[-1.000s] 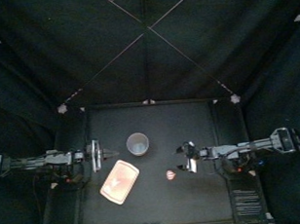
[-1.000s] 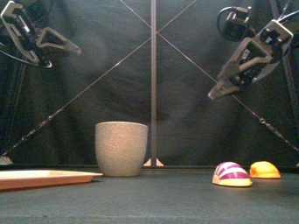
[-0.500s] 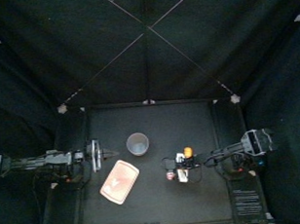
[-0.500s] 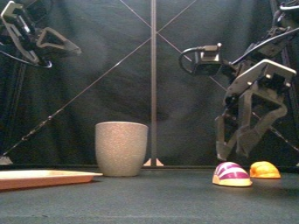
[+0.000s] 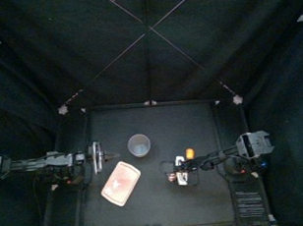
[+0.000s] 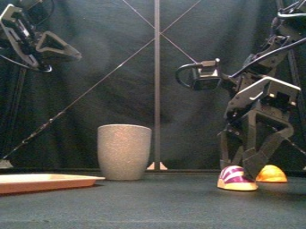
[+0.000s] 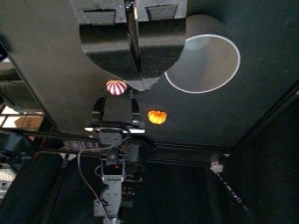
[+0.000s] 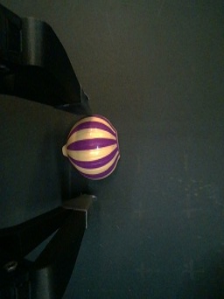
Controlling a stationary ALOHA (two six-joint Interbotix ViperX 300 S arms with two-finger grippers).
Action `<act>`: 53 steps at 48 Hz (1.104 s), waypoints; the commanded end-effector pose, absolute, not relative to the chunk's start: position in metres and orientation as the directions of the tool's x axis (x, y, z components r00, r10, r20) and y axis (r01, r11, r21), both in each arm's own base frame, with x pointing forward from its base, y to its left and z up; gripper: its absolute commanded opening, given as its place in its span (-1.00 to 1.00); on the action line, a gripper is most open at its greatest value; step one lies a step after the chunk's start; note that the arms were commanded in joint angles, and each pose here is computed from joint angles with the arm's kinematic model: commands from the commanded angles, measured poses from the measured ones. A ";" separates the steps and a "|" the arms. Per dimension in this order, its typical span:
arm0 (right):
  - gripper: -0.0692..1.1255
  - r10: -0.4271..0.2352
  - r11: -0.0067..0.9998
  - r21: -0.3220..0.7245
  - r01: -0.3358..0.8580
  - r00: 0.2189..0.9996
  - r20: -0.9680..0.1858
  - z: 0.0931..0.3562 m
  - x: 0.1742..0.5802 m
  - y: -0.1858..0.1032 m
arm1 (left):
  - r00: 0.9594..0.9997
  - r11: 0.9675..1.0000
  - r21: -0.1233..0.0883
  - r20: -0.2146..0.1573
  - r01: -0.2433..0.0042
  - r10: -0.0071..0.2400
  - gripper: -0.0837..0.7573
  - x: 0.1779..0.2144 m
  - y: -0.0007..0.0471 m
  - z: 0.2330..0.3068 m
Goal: Pick the onion then place it on the pink plate
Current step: Pick the onion
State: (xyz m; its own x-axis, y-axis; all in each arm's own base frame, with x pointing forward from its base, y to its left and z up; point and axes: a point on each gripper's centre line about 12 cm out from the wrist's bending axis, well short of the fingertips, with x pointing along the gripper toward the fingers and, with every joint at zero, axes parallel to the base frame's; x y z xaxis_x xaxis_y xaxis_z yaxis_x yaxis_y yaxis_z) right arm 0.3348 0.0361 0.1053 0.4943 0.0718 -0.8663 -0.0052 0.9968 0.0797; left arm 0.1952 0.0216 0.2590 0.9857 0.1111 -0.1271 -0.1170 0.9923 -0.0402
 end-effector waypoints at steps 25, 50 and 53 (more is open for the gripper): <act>0.84 0.086 0.995 0.097 -0.005 0.505 -0.859 0.107 0.343 0.043 | 0.985 0.991 -0.049 -0.127 -0.122 0.115 -0.64 0.1958 0.0224 0.2586; 0.65 0.094 0.995 0.103 -0.010 0.490 -0.866 0.103 0.342 0.048 | 0.985 0.991 -0.049 -0.129 -0.123 0.115 -0.64 0.1957 0.0224 0.2580; 0.54 0.095 0.995 0.103 -0.011 0.489 -0.867 0.103 0.342 0.048 | 0.985 0.991 -0.049 -0.132 -0.123 0.115 -0.64 0.1955 0.0224 0.2572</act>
